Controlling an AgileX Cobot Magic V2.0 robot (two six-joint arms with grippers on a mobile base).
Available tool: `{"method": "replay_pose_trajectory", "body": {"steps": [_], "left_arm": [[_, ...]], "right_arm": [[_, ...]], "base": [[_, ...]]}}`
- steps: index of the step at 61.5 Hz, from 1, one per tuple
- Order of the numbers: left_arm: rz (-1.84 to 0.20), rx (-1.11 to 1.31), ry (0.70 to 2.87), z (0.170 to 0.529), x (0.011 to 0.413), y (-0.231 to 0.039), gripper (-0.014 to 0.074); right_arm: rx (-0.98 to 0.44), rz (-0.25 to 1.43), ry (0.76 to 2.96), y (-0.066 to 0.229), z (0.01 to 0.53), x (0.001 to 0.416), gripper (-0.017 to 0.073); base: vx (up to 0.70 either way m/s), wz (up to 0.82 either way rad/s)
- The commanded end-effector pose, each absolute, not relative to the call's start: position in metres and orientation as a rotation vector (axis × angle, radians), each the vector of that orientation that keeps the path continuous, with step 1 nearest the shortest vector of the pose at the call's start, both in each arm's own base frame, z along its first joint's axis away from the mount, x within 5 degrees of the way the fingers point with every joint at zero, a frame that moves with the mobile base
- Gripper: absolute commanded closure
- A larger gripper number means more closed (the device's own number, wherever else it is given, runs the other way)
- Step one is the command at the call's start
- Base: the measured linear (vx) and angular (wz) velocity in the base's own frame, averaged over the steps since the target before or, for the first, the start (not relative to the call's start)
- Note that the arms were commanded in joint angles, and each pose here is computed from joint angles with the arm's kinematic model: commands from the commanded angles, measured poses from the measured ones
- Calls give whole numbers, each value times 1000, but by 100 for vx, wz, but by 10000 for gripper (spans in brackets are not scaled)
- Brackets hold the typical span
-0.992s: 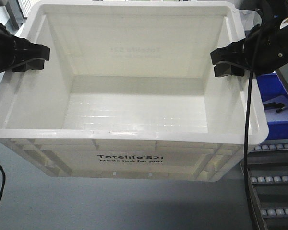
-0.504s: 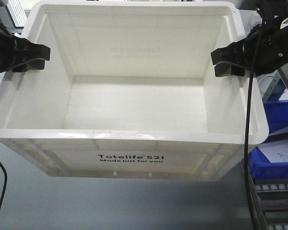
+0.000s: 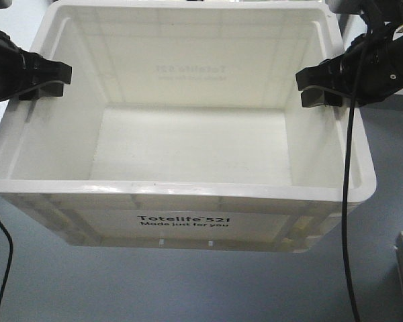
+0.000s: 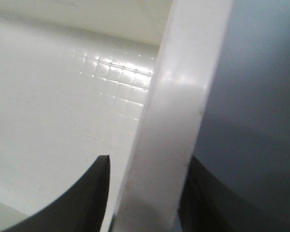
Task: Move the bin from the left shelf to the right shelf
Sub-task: 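Keep holding the tote while the base drives toward the other shelf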
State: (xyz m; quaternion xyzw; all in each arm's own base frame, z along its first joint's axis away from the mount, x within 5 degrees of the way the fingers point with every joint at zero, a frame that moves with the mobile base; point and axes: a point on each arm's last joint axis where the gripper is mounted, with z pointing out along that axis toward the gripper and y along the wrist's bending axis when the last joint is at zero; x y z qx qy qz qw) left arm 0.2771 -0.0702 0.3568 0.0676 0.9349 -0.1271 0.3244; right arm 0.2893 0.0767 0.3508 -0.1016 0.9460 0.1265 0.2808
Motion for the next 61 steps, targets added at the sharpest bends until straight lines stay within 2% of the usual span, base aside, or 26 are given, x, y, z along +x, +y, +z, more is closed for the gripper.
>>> {"method": "replay_pose_trajectory", "body": {"steps": [1,61], "left_arm": [[-370,191,2264,391,271,-72,598],[-370,191,2264,391,271,-72,598]], "right_arm": [[-269,329,2375,74,379,288,564],[-268,329,2372,74,379,288,564]], "base": [[27,64],[20,61]]}}
